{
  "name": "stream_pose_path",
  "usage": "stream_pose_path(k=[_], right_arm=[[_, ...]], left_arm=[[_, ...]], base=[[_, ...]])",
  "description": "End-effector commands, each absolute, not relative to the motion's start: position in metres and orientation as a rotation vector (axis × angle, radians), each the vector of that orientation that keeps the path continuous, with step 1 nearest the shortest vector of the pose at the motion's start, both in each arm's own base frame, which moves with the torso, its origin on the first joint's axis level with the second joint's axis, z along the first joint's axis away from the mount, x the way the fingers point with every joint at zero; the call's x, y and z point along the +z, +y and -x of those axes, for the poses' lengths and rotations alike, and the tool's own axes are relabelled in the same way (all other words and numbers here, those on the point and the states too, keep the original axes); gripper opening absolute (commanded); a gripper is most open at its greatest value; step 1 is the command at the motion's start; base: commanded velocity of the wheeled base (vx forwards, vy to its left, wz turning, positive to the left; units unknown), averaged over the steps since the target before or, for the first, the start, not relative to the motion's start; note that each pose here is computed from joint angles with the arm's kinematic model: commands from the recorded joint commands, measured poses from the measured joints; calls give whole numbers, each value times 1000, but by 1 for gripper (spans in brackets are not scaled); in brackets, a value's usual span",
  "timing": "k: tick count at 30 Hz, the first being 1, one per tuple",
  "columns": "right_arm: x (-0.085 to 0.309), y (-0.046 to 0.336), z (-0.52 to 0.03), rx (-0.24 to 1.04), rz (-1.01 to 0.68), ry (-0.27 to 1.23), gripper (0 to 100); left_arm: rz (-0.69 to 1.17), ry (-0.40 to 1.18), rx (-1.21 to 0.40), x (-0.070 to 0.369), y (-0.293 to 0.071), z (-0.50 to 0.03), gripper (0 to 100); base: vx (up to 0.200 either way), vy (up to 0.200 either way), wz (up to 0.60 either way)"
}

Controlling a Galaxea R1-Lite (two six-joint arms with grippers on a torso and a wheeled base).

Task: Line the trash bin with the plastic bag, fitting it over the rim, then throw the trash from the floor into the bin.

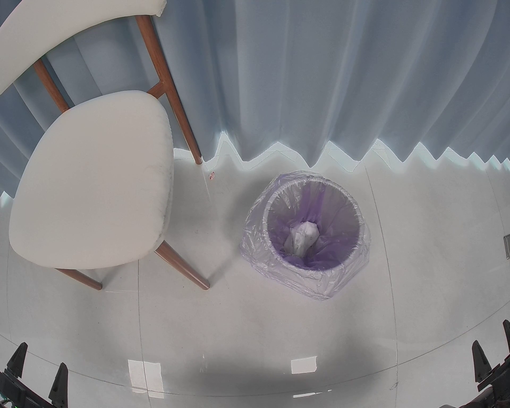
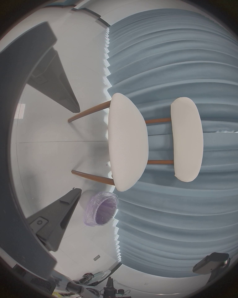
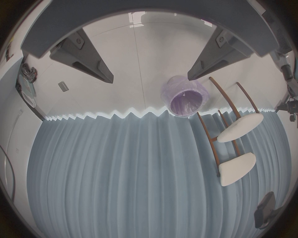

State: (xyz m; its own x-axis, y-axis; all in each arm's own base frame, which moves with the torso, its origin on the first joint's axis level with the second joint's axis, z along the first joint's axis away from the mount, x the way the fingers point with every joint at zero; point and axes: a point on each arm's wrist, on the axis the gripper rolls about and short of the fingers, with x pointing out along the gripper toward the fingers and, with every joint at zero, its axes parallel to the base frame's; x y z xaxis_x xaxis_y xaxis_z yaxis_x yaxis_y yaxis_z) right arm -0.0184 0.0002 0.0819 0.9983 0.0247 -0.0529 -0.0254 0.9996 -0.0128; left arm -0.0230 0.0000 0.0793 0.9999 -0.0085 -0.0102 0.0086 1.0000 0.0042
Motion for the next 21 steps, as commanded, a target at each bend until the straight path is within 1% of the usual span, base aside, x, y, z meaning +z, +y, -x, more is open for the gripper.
stream_pose_path(k=[1,7,21], right_arm=[[75,-1,23,-32,-2,0,100],[76,0,23,3,3,0,100],[76,0,23,3,3,2,100]], left_arm=[[-5,12,-9,74,0,23,100],[-5,11,-9,75,0,23,100],[-5,11,-8,75,0,23,100]], base=[[0,0,0],[0,0,0],[0,0,0]])
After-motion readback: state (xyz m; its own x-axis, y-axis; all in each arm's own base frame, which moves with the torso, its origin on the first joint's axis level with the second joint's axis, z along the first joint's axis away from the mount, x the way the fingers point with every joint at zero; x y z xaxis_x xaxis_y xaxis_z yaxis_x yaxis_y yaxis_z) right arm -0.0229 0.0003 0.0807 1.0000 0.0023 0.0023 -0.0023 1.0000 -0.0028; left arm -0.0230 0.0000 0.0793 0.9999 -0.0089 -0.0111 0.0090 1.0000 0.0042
